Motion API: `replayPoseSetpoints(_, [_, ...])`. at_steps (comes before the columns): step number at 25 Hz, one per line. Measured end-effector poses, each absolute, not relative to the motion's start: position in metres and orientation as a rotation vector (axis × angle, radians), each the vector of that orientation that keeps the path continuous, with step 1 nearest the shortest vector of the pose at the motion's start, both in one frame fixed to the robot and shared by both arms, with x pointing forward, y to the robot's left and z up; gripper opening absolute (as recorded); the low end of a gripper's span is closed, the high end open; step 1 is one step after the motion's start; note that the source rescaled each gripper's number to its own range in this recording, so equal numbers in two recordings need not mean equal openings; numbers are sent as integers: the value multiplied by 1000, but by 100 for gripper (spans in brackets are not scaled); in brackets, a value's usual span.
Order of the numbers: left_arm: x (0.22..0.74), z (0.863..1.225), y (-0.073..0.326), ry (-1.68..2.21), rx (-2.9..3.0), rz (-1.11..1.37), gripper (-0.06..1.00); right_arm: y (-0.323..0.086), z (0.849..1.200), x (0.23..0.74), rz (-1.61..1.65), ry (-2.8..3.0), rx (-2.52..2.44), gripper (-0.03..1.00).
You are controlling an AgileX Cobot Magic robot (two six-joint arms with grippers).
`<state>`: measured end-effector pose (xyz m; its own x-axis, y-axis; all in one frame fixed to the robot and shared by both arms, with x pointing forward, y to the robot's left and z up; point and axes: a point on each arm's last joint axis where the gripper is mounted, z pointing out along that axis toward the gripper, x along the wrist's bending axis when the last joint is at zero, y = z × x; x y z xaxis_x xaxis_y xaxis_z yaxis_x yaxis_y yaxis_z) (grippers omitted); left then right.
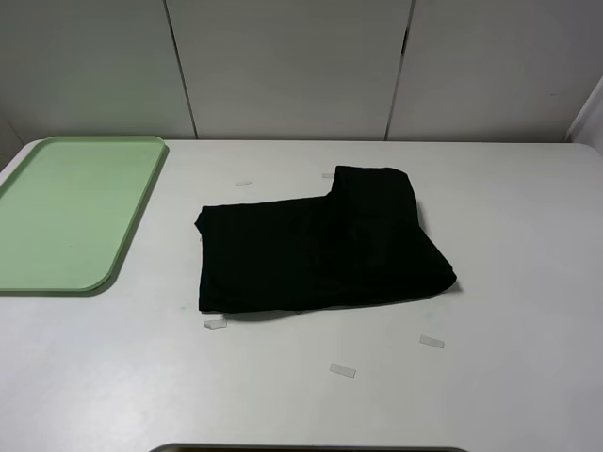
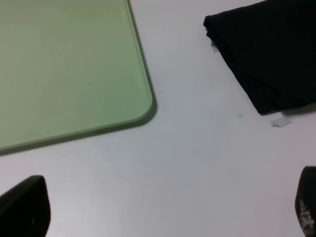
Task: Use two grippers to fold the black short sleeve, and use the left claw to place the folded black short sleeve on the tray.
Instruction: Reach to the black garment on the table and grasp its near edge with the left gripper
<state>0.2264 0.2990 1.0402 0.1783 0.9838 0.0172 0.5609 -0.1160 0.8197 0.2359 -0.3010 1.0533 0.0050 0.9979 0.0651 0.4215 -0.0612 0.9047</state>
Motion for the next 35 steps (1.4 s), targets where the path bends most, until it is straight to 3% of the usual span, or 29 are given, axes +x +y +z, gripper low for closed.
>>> replayPoseSetpoints(17, [226, 1040, 299, 1443, 1782, 771, 100, -301, 1053, 236, 1026, 1500, 1571, 100])
replayPoseSetpoints(23, [231, 1041, 292, 1431, 1795, 659, 100, -301, 1053, 236, 1026, 1500, 1571, 100])
replayPoseSetpoints(30, [290, 1061, 267, 1465, 1738, 363, 100, -301, 1053, 236, 1026, 1500, 1571, 100])
replayPoseSetpoints(35, [348, 1055, 242, 1422, 1709, 113, 100, -301, 1053, 236, 1026, 1500, 1571, 100])
